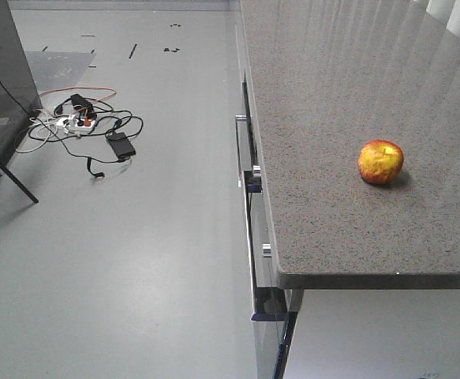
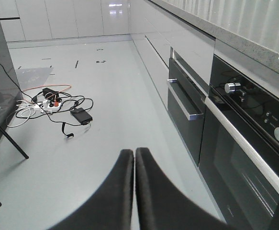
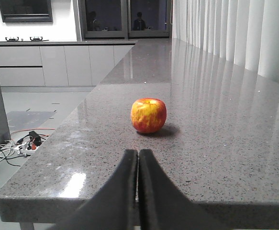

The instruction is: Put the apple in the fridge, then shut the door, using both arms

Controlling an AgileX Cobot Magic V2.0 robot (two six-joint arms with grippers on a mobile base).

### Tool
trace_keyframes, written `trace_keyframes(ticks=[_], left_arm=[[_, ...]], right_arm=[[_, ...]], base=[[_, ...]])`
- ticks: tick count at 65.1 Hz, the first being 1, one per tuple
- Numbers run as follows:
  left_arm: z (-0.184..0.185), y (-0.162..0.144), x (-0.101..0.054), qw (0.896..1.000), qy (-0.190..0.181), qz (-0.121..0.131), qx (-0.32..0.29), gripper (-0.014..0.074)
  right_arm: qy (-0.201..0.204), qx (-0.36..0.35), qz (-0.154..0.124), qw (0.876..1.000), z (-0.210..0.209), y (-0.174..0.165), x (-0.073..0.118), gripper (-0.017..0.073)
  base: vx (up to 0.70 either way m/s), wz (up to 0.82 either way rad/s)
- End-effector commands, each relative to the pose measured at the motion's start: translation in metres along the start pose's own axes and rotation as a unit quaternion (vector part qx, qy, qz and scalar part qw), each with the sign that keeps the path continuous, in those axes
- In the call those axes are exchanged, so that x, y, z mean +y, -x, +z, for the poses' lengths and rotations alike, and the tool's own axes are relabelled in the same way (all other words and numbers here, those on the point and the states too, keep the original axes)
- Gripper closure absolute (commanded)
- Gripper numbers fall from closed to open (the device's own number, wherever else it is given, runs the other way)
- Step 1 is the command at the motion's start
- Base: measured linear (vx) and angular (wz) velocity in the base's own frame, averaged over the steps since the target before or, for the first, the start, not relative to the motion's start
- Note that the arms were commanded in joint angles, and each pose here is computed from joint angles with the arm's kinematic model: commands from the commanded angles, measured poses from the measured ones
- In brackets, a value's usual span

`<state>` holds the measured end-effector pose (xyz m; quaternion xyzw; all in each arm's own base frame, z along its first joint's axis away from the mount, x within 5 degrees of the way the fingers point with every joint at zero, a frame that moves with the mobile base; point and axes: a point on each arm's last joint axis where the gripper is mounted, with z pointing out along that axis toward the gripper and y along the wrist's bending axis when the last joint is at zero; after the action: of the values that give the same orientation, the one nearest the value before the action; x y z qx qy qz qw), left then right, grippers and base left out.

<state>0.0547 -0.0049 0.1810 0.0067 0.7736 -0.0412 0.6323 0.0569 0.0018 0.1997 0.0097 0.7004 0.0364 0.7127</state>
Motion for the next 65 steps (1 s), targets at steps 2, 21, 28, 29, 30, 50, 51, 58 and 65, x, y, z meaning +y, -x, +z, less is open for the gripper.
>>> trace_keyframes(ticks=[2, 21, 28, 29, 30, 50, 51, 58, 65], left_arm=[[-0.003, 0.013, 0.000, 0.999, 0.000, -0.005, -0.052, 0.0601], [-0.003, 0.013, 0.000, 0.999, 0.000, -0.005, -0.052, 0.0601], [-0.003, 0.013, 0.000, 0.999, 0.000, -0.005, -0.052, 0.0601], [-0.003, 0.013, 0.000, 0.999, 0.000, -0.005, -0.052, 0.0601], [-0.003, 0.013, 0.000, 0.999, 0.000, -0.005, -0.052, 0.0601], [-0.003, 0.013, 0.000, 0.999, 0.000, -0.005, -0.052, 0.0601], [-0.003, 0.013, 0.000, 0.999, 0.000, -0.005, -0.052, 0.0601], [-0.003, 0.013, 0.000, 0.999, 0.000, -0.005, -0.052, 0.0601], [-0.003, 0.013, 0.000, 0.999, 0.000, -0.005, -0.052, 0.0601]], right_arm=[[0.008, -0.039, -0.010, 0.999, -0.001, 0.006, 0.001, 0.0562], [0.016, -0.071, 0.020, 0.997, -0.002, 0.012, 0.003, 0.0562], [0.020, -0.082, 0.059, 0.995, -0.002, 0.014, 0.003, 0.0559], [0.019, -0.081, 0.059, 0.995, -0.002, 0.014, 0.003, 0.0556], [0.019, -0.080, 0.060, 0.995, -0.002, 0.014, 0.003, 0.0554], [0.017, -0.085, 0.066, 0.994, 0.001, 0.054, 0.005, 0.0337], [0.017, -0.083, 0.066, 0.994, 0.001, 0.057, 0.005, 0.0316], [0.007, -0.045, 0.066, 0.997, 0.005, 0.075, 0.005, 0.0137], [0.000, -0.016, 0.067, 0.998, 0.010, 0.090, 0.006, -0.0026]], base=[[0.00, 0.00], [0.00, 0.00], [0.00, 0.00], [0.00, 0.00], [0.00, 0.00], [0.00, 0.00], [0.00, 0.00], [0.00, 0.00], [0.00, 0.00]])
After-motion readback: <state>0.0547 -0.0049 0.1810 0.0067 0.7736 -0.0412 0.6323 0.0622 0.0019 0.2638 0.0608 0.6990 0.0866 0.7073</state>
